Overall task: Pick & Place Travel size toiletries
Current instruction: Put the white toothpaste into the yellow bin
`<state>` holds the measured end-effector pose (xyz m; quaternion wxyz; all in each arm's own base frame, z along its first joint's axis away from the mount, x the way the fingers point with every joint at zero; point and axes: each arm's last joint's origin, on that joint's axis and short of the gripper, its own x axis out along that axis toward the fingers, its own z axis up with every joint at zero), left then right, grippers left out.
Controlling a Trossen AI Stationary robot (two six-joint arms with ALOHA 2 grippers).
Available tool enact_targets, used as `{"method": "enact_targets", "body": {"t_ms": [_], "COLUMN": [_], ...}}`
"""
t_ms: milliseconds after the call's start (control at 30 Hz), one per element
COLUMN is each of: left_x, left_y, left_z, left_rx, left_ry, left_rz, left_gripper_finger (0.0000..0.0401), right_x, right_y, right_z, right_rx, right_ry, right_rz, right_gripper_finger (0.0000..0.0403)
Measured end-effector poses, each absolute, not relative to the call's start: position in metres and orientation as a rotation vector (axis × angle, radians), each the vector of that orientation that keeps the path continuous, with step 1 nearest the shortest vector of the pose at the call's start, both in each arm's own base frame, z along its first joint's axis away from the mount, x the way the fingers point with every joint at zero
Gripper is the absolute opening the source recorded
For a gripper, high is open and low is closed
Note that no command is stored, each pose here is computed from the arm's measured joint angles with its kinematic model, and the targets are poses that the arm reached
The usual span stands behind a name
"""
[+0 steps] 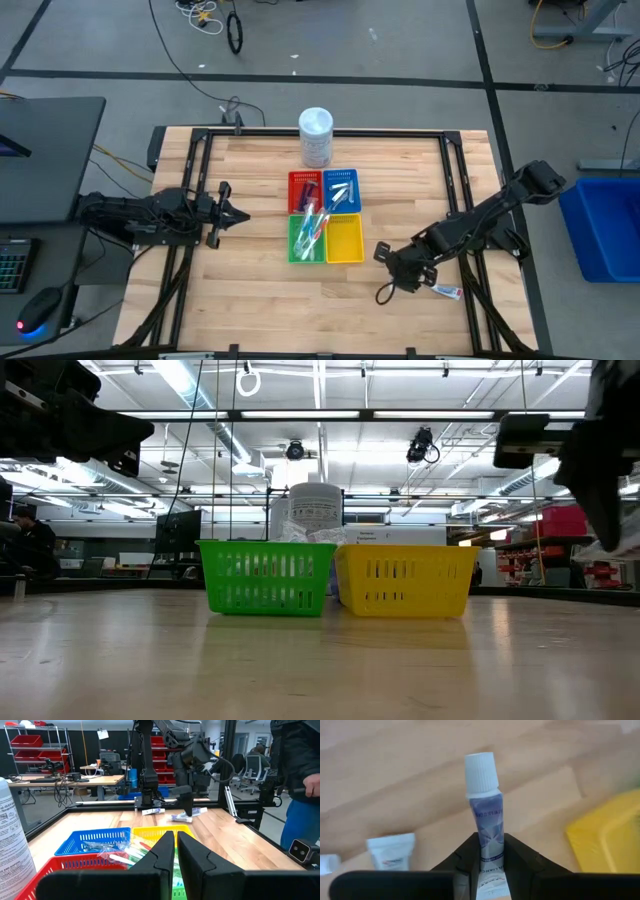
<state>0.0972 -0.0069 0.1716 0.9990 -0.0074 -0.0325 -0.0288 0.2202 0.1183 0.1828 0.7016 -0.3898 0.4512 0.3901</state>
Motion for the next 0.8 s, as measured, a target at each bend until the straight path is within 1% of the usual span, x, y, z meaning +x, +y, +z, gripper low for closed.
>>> {"method": "enact_targets", "body": {"t_ms": [100,467,800], "left_x": [0.097,0.097,0.097], "left_y": [-0.007,-0.007,-0.007], "left_z": [0.171,0.171,0.172], "left_rx": [-0.014,-0.014,-0.015], "left_ry": [-0.065,-0.065,-0.065], "left_rz": [-0.058,-0.058,-0.058], "left_gripper_finger": [0.0028,0.0027,0.0027], "right_x": [0.225,0.253,0.264], "right_y": [0.113,0.102,0.091], "right_z": [0.184,0.198,0.204], "right_rx": [-0.868,-1.006,-1.005], "right_ry": [0.987,0.801,0.741], "right_rz": [0.826,0.471,0.395], "right_gripper_finger": [0.0078,0.0078,0.0073]}}
